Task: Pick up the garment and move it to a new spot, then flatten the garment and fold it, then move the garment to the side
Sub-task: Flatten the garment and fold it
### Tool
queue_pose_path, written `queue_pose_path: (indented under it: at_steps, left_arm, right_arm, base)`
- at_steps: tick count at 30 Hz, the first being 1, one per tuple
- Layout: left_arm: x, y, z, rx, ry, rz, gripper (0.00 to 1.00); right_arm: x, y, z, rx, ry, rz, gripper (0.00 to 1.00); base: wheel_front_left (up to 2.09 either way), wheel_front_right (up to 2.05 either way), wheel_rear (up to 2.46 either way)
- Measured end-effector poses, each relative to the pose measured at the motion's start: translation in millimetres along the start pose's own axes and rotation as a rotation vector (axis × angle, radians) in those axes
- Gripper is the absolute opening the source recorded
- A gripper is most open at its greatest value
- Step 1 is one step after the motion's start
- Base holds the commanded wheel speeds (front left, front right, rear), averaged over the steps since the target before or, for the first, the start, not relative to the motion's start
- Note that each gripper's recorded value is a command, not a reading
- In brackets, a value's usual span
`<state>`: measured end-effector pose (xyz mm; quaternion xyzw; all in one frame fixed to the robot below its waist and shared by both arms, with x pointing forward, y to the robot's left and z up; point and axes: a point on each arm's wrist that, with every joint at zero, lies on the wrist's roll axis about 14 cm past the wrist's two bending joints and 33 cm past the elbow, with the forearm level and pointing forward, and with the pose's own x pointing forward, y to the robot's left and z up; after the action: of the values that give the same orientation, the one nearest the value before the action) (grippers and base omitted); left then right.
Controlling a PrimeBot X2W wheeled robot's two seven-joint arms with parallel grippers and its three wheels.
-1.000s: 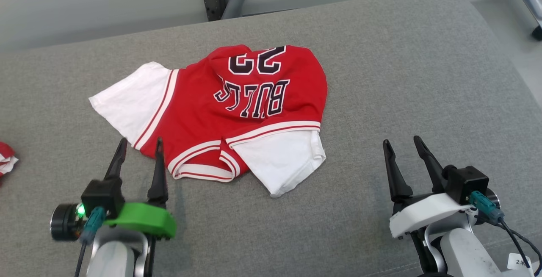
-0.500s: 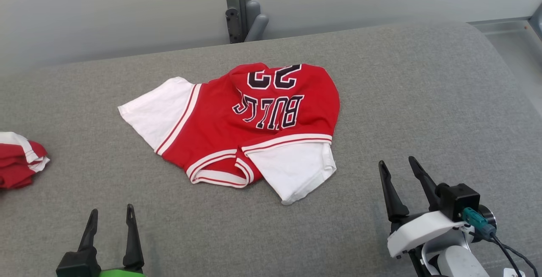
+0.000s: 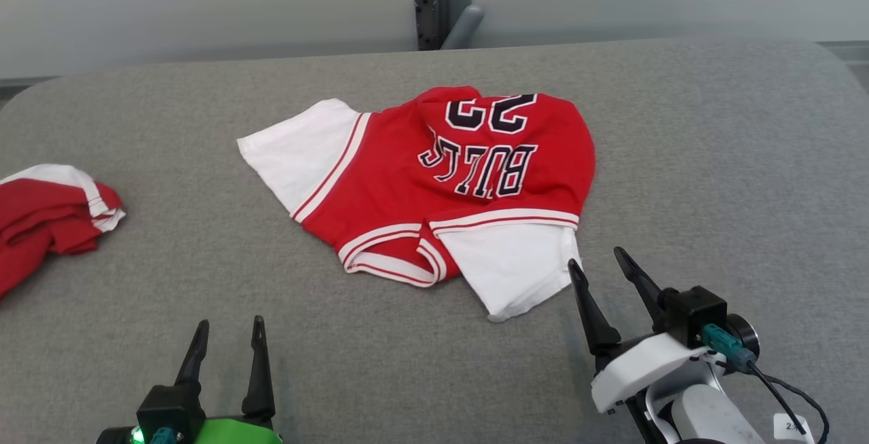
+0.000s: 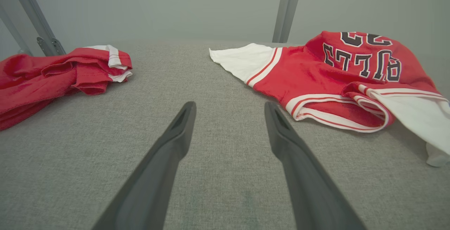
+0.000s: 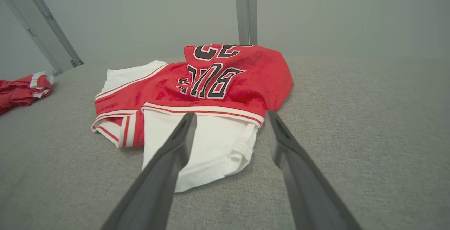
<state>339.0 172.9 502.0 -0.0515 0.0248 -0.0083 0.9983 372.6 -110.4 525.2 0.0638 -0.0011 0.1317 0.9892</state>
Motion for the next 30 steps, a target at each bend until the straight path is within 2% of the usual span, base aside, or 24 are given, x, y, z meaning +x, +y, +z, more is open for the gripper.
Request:
queue_pose_path:
  at_steps: [6, 16, 19, 20, 21, 22, 27, 28, 30]
  left_arm:
    - [-9.9, 12.8, -11.6, -0.015, 0.037, 0.05, 1.0]
    - [-24.1, 45.3, -20.4, -0.022, 0.071, 0.167, 1.0]
    - [-24.8, 49.7, -24.1, -0.02, 0.085, 0.185, 1.0]
    - [-25.0, 51.1, -25.1, -0.019, 0.089, 0.19, 1.0]
    - [-25.6, 52.7, -26.4, -0.019, 0.094, 0.196, 1.0]
    - [-26.1, 53.5, -27.8, -0.018, 0.1, 0.201, 1.0]
    - [-20.7, 53.7, -28.6, -0.02, 0.103, 0.204, 1.0]
    - [-18.0, 50.6, -29.6, -0.024, 0.105, 0.194, 1.0]
    - [-15.6, 46.4, -30.9, -0.031, 0.109, 0.182, 1.0]
  right_arm:
    - [27.7, 23.5, -19.8, 0.007, 0.062, 0.085, 1.0]
    - [48.8, 4.0, -81.8, -0.009, 0.247, 0.039, 1.0]
    - [49.1, 7.5, -104.4, -0.008, 0.315, 0.051, 1.0]
    - [51.8, 10.1, -108.0, -0.007, 0.323, 0.059, 0.64]
    - [55.1, 11.8, -109.6, -0.008, 0.326, 0.067, 0.04]
    - [58.0, 13.5, -110.5, -0.005, 0.326, 0.072, 0.0]
    - [74.0, 6.7, -97.3, -0.007, 0.271, 0.069, 0.0]
    - [86.4, -26.0, -77.4, -0.056, 0.214, 0.015, 0.0]
    - [100.7, -69.7, -47.4, -0.116, 0.139, -0.065, 0.0]
  base:
    - [0.0, 0.0, 0.0]
    - [0.0, 0.0, 0.0]
    - [0.0, 0.0, 0.0]
    - [0.0, 0.0, 0.0]
    - [0.0, 0.0, 0.0]
    - [0.0, 0.0, 0.0]
    - [0.0, 0.0, 0.0]
    - [0.0, 0.0, 0.0]
    - [0.0, 0.0, 0.0]
